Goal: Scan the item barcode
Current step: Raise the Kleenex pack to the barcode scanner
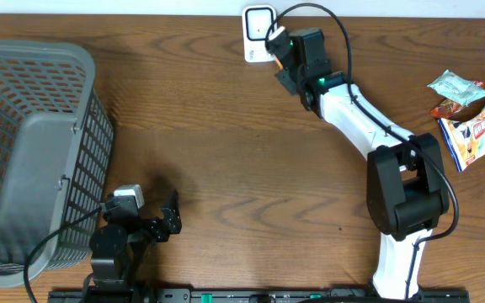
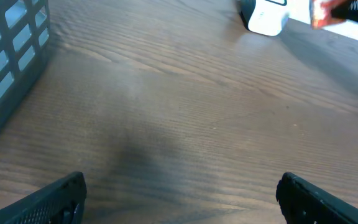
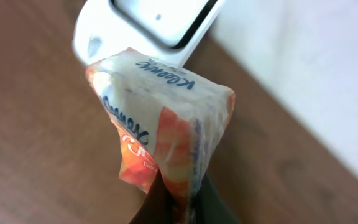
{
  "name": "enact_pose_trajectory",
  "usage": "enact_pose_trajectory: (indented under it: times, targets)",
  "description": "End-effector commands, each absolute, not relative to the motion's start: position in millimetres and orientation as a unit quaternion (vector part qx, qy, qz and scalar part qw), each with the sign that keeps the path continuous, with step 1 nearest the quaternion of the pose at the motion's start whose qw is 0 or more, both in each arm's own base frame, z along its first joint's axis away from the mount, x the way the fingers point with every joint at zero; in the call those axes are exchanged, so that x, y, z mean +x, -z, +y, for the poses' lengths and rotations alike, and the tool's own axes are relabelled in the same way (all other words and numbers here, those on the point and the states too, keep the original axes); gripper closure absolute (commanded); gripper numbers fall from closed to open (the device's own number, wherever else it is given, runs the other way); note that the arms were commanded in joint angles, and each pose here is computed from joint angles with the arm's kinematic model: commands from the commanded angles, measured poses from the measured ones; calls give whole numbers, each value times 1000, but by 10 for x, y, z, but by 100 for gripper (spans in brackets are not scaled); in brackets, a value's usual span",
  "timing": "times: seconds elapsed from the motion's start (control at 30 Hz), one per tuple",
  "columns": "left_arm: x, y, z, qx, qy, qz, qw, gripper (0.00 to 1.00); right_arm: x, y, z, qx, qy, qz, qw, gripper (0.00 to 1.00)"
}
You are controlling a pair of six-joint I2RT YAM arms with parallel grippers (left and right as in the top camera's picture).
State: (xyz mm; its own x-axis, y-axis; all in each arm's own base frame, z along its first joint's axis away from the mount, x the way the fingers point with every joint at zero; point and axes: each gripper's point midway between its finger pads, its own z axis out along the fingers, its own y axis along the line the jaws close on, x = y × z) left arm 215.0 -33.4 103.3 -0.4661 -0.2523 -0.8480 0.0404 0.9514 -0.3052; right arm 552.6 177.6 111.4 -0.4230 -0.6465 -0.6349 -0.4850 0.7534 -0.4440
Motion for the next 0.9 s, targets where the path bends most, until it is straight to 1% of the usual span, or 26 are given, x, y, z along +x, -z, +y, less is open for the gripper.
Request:
enact_pose_trajectory:
  times: [0.0,0.1,0.17,0.37,0.47,0.63,0.77,0.87]
  targets:
    - [2125,-939,-354,-65,148,851,499,2,5713,-1578,1748,-350,146,797,470,99]
    - [2125,-939,-354,-65,148,851,499,2,5853,-1818,1793,-350,160,770,509,99]
    - [2125,-939,-354,-65,148,851,499,2,5937,-1896,1823,-349,164,762,520,99]
    - [2125,-939,-354,-65,148,851,499,2,6275,-1945,1943,-342,186,752,533,99]
    - [2125,-939,-354,-65,148,851,499,2,6387,-1840,2091,-361,190,751,519,99]
    - [2125,-939,-354,-65,148,851,499,2,6549,-1496,2126,-383,267,746,475,99]
    - [2125,-939,-354,-65,148,851,499,2,6488,-1269,2290,-405,270,745,455,99]
    - [2125,-939,-354,-65,148,851,499,2,6442,-1258,2424,-416,260,741,458,99]
